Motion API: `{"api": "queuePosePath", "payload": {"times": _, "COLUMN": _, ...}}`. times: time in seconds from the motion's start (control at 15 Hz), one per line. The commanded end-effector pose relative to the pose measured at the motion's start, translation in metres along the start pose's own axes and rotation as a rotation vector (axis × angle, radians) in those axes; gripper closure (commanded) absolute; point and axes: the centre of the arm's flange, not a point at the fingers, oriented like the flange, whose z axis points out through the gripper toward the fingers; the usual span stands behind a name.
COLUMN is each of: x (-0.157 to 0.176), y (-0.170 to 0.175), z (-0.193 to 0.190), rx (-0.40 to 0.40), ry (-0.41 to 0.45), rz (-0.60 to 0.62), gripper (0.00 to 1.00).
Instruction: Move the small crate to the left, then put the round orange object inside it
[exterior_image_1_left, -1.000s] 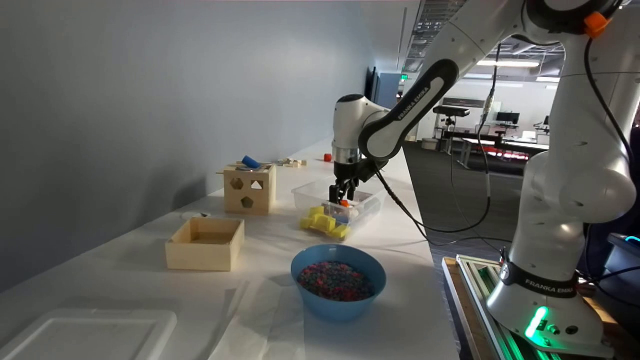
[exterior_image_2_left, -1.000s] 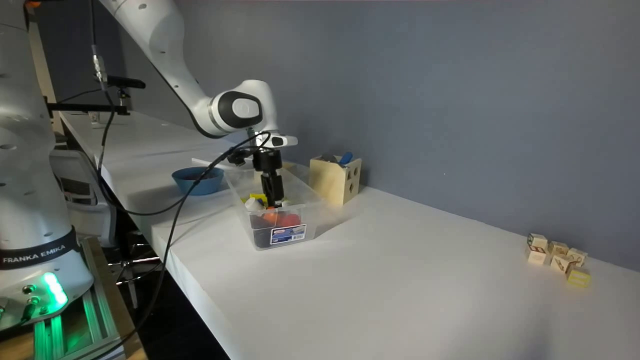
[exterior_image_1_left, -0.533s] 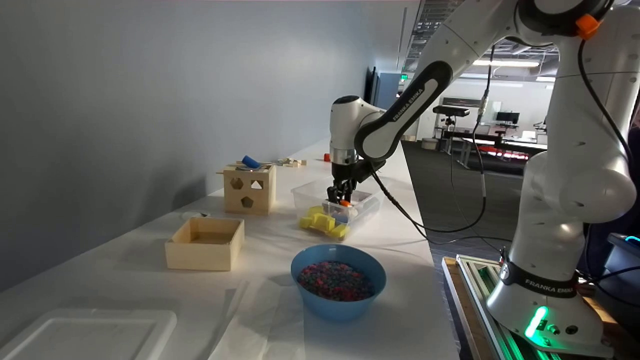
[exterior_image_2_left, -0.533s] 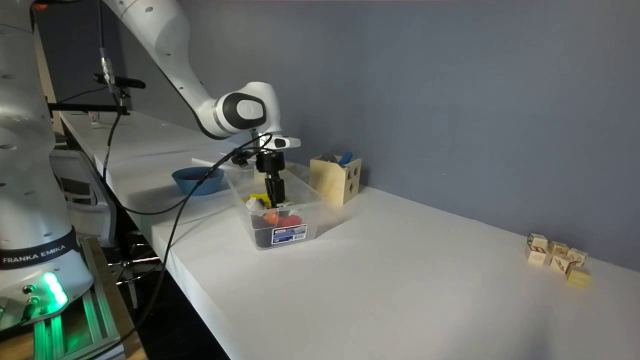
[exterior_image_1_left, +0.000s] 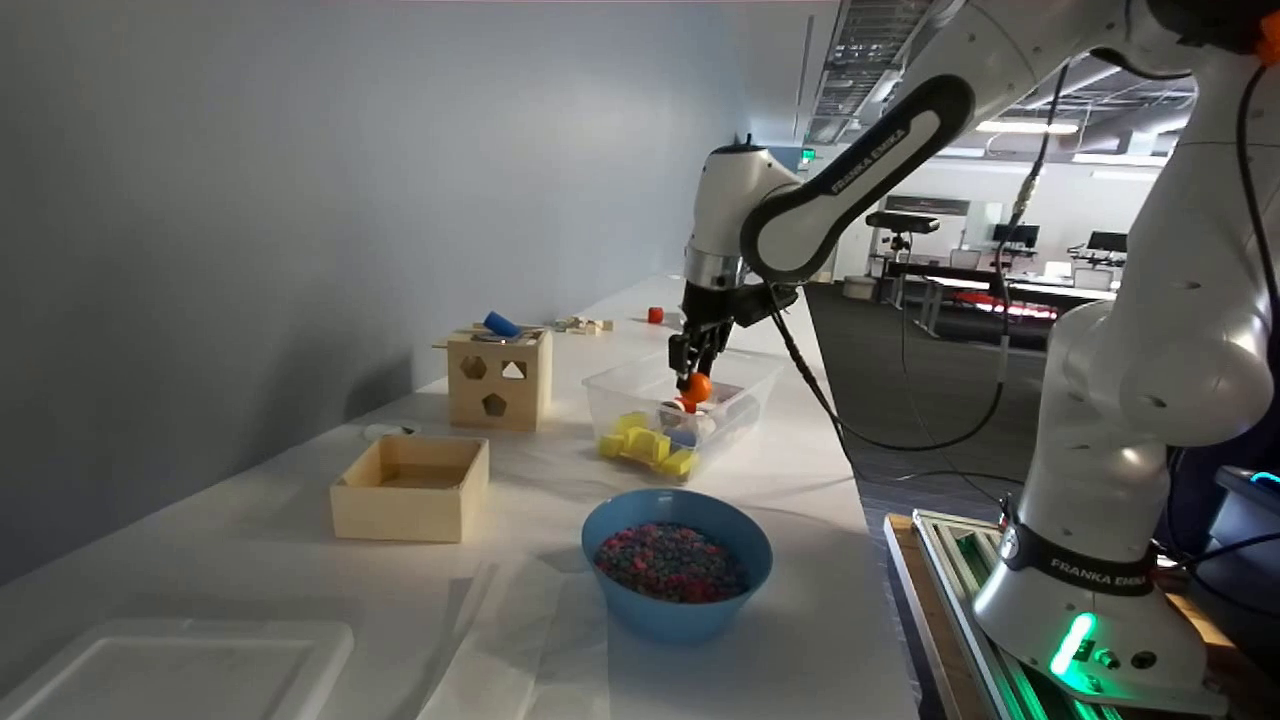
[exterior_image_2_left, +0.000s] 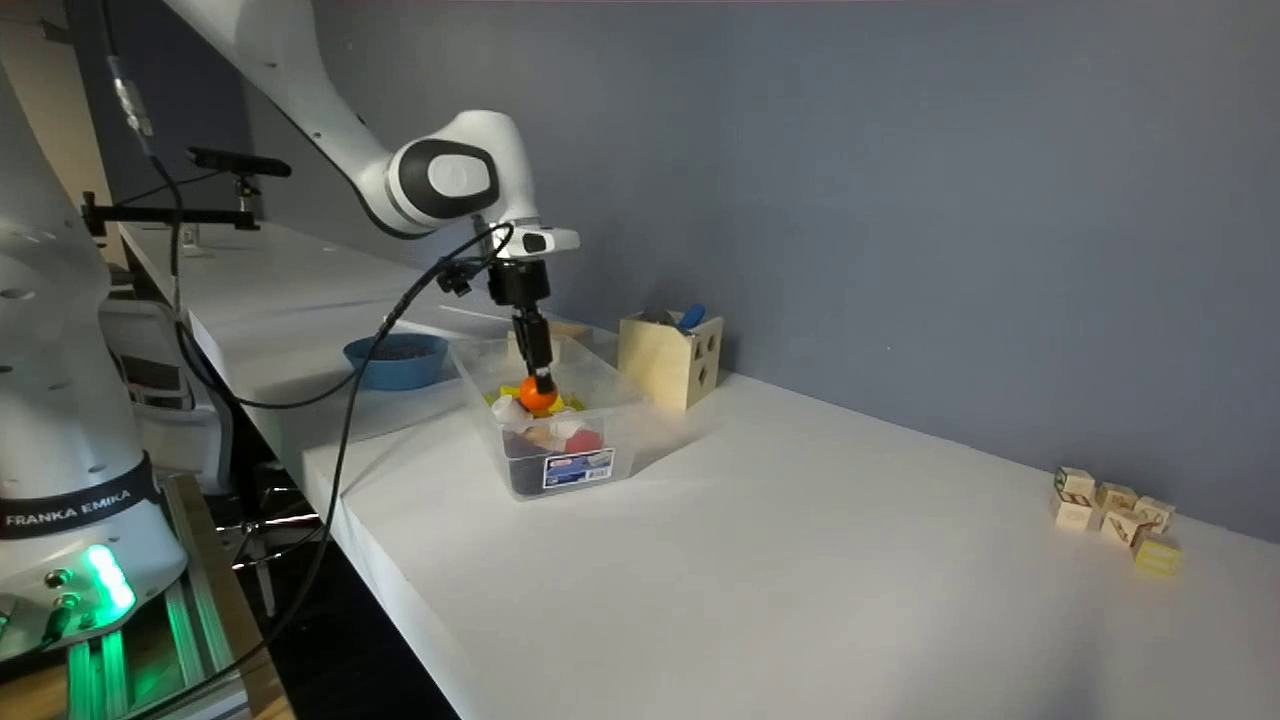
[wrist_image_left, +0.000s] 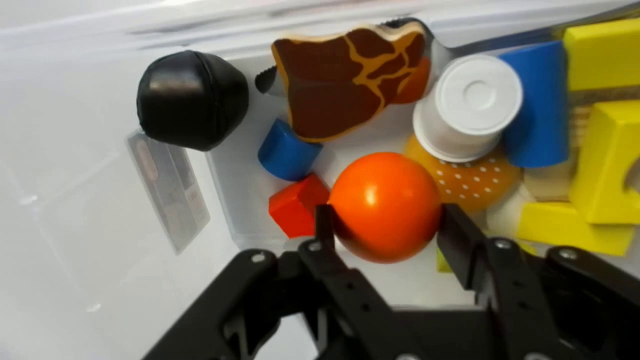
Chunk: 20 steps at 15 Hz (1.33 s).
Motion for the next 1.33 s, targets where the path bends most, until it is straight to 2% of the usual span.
{"api": "queuePosePath", "payload": {"times": 0.0, "x": -0.029, "y": -0.002, "z": -0.059, "rx": 0.163, "ry": 0.111, "rz": -0.022, "gripper": 0.70}}
{"api": "queuePosePath", "payload": {"times": 0.2, "x": -0.025, "y": -0.042, "z": -0.102, "rx": 0.236, "ry": 0.232, "rz": -0.057, "gripper": 0.70}}
{"api": "queuePosePath", "payload": {"times": 0.4, "x": -0.005, "y": -0.108, "z": -0.133, "rx": 0.212, "ry": 0.293, "rz": -0.065, "gripper": 0.70}}
{"api": "queuePosePath", "payload": {"times": 0.6, "x": 0.014, "y": -0.164, "z": -0.142, "rx": 0.143, "ry": 0.271, "rz": -0.046, "gripper": 0.70}}
{"api": "queuePosePath", "payload": {"times": 0.67, "x": -0.016, "y": -0.136, "z": -0.143, "rx": 0.197, "ry": 0.289, "rz": -0.070, "gripper": 0.45}}
{"api": "queuePosePath", "payload": {"times": 0.8, "x": -0.008, "y": -0.157, "z": -0.142, "rx": 0.178, "ry": 0.279, "rz": -0.063, "gripper": 0.45}}
{"api": "queuePosePath", "payload": {"times": 1.07, "x": 0.003, "y": -0.155, "z": -0.135, "rx": 0.171, "ry": 0.268, "rz": -0.049, "gripper": 0.45}}
{"api": "queuePosePath", "payload": {"times": 1.13, "x": 0.009, "y": -0.166, "z": -0.141, "rx": 0.193, "ry": 0.293, "rz": -0.021, "gripper": 0.70}}
{"api": "queuePosePath", "payload": {"times": 1.27, "x": 0.022, "y": -0.194, "z": -0.161, "rx": 0.220, "ry": 0.346, "rz": -0.029, "gripper": 0.70}}
